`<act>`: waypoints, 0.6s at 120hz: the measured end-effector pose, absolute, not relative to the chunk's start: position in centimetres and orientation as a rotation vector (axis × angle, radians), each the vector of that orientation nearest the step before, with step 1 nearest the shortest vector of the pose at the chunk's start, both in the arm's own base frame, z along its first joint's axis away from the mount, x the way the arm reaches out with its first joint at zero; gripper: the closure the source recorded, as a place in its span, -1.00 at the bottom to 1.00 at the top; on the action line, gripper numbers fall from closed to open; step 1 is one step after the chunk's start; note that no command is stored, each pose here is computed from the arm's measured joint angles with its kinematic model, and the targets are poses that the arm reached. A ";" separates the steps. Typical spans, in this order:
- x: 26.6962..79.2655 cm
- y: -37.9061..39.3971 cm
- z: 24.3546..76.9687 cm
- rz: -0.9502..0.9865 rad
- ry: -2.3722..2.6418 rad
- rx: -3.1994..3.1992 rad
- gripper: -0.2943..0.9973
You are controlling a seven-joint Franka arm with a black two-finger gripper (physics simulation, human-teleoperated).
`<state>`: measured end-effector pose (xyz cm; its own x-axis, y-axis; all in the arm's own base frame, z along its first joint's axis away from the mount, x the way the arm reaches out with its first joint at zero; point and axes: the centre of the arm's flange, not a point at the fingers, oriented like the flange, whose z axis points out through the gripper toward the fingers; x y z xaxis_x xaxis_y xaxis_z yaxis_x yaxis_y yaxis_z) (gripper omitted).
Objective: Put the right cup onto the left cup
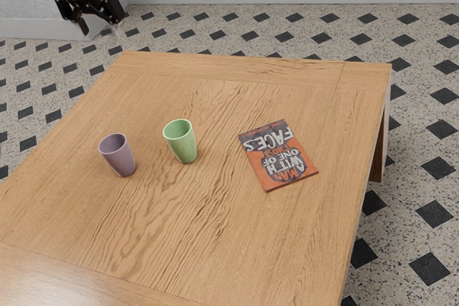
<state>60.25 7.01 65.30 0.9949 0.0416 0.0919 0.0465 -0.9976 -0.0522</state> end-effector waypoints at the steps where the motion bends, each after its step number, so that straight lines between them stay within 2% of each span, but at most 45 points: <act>1: 60.2 6.8 65.4 -0.140 -0.060 -3.084 -0.52; 15: 59.6 4.2 66.3 -0.138 0.026 -3.087 -0.52; 27: 60.8 2.7 64.1 -0.077 0.032 -3.080 -0.52; 47: 63.4 -3.1 58.3 0.017 -0.044 -3.078 -0.52; 72: 64.0 -4.9 47.0 0.128 -0.253 -3.090 -0.52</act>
